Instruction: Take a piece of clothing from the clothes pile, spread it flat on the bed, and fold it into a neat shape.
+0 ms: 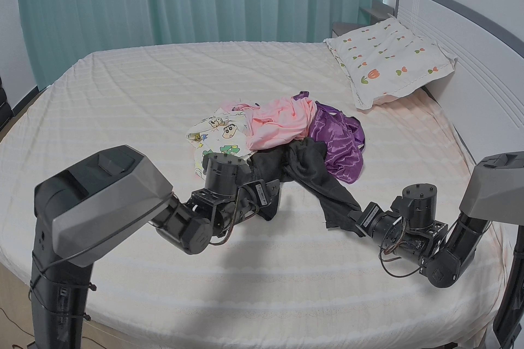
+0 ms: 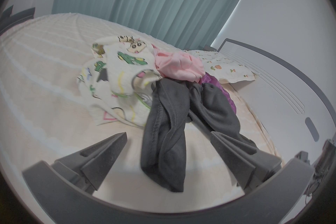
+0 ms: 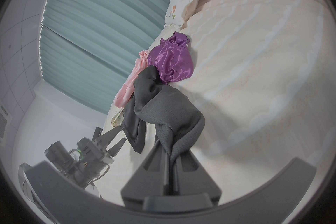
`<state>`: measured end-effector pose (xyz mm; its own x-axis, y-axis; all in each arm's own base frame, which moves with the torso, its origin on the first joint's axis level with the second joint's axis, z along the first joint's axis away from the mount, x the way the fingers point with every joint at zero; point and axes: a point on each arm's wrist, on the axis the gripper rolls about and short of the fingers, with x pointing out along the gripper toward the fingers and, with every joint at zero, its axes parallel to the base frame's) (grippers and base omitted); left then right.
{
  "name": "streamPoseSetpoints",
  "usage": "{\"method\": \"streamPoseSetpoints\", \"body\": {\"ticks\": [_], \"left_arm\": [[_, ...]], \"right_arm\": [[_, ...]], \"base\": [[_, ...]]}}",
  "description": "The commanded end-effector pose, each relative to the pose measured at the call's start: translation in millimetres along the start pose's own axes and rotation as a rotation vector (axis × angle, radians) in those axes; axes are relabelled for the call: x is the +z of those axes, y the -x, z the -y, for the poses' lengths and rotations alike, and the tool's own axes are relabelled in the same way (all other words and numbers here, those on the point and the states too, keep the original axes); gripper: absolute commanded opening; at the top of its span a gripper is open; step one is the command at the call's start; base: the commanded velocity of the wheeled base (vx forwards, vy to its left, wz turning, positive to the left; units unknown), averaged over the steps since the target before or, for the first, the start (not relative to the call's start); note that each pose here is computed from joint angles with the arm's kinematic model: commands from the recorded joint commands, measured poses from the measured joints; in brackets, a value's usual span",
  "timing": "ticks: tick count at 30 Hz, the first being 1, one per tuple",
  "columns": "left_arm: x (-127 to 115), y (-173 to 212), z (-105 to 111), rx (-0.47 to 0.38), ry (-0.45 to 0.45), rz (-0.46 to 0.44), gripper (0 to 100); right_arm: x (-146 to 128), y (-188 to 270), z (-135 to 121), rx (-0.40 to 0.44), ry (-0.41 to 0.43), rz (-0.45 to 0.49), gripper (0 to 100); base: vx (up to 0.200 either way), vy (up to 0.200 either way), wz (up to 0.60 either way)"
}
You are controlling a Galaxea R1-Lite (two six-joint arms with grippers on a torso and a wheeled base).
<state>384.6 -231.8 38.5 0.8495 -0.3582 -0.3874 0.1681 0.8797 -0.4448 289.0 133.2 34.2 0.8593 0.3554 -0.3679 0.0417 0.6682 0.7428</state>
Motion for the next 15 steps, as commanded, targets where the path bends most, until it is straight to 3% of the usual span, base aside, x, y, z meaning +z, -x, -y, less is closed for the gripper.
{"method": "streamPoseSetpoints", "body": {"ticks": [1, 8, 9, 15], "left_arm": [[-17.6, -38.0, 3.8, 0.022, 0.053, -0.050, 100], [-25.3, -42.5, 10.1, 0.022, 0.046, -0.065, 100], [-26.9, -43.8, 11.9, 0.020, 0.044, -0.062, 0], [-22.2, -43.0, 13.6, 0.050, 0.053, -0.025, 0]], "right_arm": [[-2.3, 2.3, 1.2, -0.006, 0.001, -0.005, 0], [-2.4, 3.7, 0.7, 0.010, 0.002, 0.005, 0], [-2.2, 3.7, 0.5, 0.012, 0.002, 0.007, 0], [-1.9, 5.0, -0.7, 0.017, 0.001, 0.008, 0]], "base": [[0.000, 0.000, 0.00], [0.000, 0.000, 0.00], [0.000, 0.000, 0.00], [0.000, 0.000, 0.00]]}}
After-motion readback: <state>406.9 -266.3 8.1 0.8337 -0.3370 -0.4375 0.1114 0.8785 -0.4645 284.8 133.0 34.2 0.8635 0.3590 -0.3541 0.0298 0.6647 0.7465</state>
